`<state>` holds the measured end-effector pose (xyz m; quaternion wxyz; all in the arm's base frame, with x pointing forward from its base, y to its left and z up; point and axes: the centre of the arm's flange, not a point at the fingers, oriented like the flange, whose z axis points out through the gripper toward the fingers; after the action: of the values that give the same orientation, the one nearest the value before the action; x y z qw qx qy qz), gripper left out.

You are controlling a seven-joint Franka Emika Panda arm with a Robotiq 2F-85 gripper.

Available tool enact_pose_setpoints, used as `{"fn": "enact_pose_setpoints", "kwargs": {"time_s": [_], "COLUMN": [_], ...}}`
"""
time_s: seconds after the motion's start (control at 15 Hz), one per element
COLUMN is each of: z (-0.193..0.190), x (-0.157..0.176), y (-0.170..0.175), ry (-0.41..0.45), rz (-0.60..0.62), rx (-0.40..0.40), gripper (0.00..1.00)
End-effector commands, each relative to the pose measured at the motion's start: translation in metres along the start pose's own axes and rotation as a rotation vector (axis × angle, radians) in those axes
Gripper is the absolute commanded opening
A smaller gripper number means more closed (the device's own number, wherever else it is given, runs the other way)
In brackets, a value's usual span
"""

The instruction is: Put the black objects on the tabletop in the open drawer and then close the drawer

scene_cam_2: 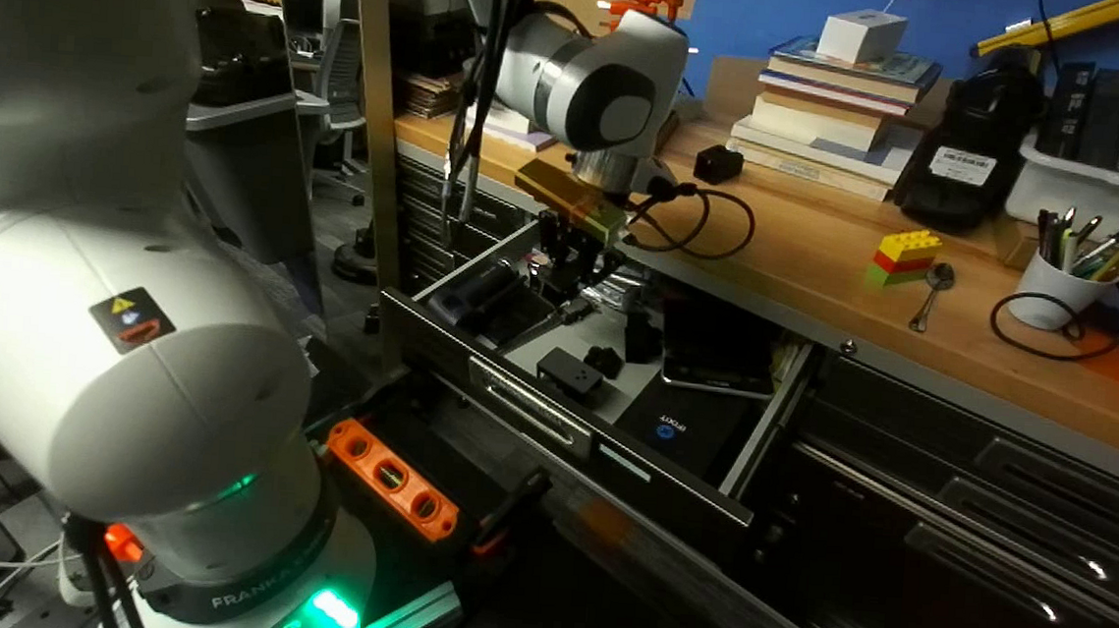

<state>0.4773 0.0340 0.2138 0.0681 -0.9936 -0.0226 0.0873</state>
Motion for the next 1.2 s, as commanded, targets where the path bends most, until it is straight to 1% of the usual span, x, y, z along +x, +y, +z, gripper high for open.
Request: {"fn": "enact_pose_setpoints", "kwargs": {"time_s": [0.0, 0.33, 0.47, 0.87, 1.13], "z": [0.021, 0.04, 0.048, 0.064, 0.067], "x": [-0.004, 0.024, 0.036, 0.072, 0.08], "y": [-0.007, 0.002, 0.008, 0.033, 0.039], "ry": [0.074, 0.151, 0.168, 0.179, 0.168], "rz": [0.014, 0.037, 0.045, 0.073, 0.086], "rx": [-0.027, -0.069, -0.084, -0.112, -0.113], "gripper": [0.23, 0.23, 0.22, 0.23, 0.22]}}
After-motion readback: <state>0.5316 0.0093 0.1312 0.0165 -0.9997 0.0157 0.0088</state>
